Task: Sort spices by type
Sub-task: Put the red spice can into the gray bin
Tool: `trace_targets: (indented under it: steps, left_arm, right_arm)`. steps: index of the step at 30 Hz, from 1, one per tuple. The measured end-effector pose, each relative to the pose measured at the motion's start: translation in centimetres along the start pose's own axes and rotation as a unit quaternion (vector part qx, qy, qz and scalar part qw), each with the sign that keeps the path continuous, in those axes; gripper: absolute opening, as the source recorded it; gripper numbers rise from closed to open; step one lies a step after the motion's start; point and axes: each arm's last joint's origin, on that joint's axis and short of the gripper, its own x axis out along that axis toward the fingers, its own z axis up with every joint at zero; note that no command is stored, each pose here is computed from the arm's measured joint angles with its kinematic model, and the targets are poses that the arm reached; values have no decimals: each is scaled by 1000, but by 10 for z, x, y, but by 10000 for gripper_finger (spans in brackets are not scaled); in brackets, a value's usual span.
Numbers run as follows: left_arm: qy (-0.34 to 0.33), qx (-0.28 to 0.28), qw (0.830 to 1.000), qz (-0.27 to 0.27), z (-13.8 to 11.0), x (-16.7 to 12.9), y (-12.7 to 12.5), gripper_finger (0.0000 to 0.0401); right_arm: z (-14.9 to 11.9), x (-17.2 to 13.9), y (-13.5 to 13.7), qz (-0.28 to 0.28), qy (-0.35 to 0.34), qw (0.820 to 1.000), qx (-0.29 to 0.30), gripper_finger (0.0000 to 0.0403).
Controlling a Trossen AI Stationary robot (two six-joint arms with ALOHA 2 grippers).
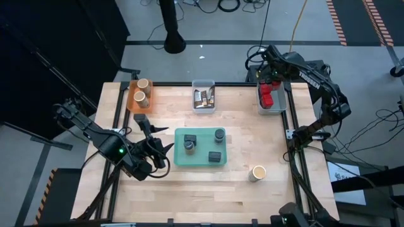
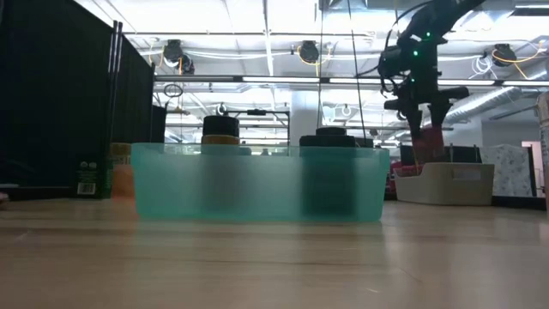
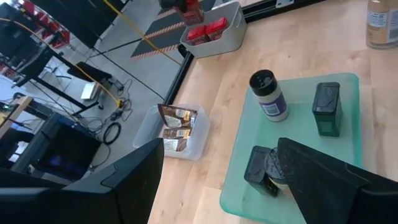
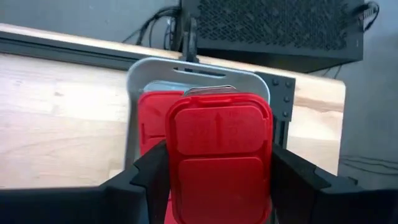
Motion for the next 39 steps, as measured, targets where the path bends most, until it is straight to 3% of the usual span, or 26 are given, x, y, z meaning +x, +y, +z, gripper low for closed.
trace_targets:
  steps: [5,7,11,16,20,27,39]
  left_arm:
    - [1,0,1000,-2,0,0,0,313]
    - [1,0,1000,-2,0,0,0,313]
    - [1,0,1000,-2,0,0,0,313]
    - [2,5,1000,-1,0,0,0,313]
    - [2,5,1000,-1,0,0,0,313]
    - [2,7,1000,-1,0,0,0,313]
    - [2,5,1000,-1,0,0,0,313]
  right_arm:
    - [-1,-26,5,2,-101,995,10,190]
    - [-3,-34,4,11,-112,993,23,190]
    - [-17,-22,-3,-51,-16,998,12,190]
    - [-25,-7,7,-83,27,996,0,190]
    - [-31,7,15,-63,31,998,4,190]
    - [-47,36,16,-84,46,995,-10,190]
    - [-45,42,21,-58,28,998,5,190]
